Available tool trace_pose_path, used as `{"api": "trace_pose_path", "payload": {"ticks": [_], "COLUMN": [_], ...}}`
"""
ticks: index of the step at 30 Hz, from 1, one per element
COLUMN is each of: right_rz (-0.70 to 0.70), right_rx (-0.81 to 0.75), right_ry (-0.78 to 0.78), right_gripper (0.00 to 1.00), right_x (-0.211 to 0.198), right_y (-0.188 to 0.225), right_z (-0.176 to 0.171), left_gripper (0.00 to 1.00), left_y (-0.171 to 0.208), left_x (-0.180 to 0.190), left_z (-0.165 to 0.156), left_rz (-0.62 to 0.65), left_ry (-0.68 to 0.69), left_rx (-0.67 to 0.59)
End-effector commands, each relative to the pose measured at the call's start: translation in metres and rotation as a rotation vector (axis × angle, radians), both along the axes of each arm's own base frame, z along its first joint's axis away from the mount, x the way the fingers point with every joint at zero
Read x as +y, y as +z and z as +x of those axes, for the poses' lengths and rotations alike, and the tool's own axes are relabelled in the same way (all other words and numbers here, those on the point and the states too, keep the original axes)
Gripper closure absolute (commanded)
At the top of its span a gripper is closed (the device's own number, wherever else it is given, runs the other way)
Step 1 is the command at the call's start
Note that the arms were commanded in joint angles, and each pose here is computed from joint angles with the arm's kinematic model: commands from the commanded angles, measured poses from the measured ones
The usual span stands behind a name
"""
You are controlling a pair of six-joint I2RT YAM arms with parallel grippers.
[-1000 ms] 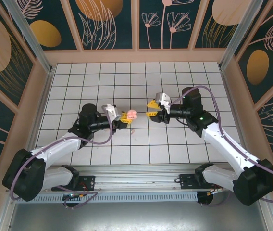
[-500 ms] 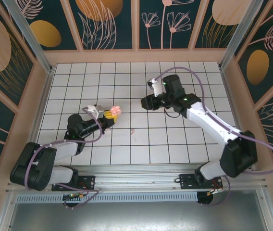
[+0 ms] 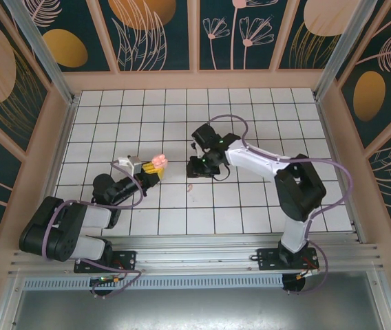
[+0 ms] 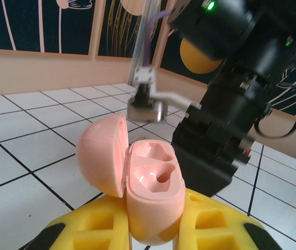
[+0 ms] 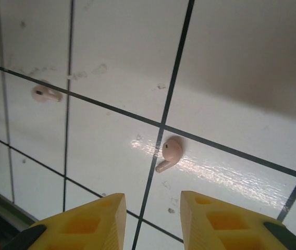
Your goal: Insert the wireless bluetooth earbuds into the charging case
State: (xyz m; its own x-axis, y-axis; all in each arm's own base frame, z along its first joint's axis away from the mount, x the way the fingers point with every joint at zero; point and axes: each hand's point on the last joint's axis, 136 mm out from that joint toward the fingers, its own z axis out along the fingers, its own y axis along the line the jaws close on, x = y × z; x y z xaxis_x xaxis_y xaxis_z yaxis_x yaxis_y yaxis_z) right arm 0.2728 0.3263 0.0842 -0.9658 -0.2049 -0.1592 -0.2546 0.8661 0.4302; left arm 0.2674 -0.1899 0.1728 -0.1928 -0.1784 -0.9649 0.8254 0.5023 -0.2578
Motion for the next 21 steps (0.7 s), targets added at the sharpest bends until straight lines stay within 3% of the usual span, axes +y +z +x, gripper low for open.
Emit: {"api": "trace_pose_path", "payload": {"ticks": [1,21], "right_rz": [-0.070,-0.135], "right_rx": [0.036,0.106], "right_ry": [-0.020,0.068], "right_gripper": [0.67,0.67], "right_x": [-0.001,0.019], "right_y": [-0.015,-0.055], "right_z": [0.001,-0.005], "left_gripper": [0.87,0.87], "left_y": [0.014,0.018], "left_x": [0.001,0.002], "left_z": [-0.003,0.001], "left_rz": [-0.030,-0.007], "left_ry": [-0.007,0.010], "left_rx": [-0.050,-0.062]}}
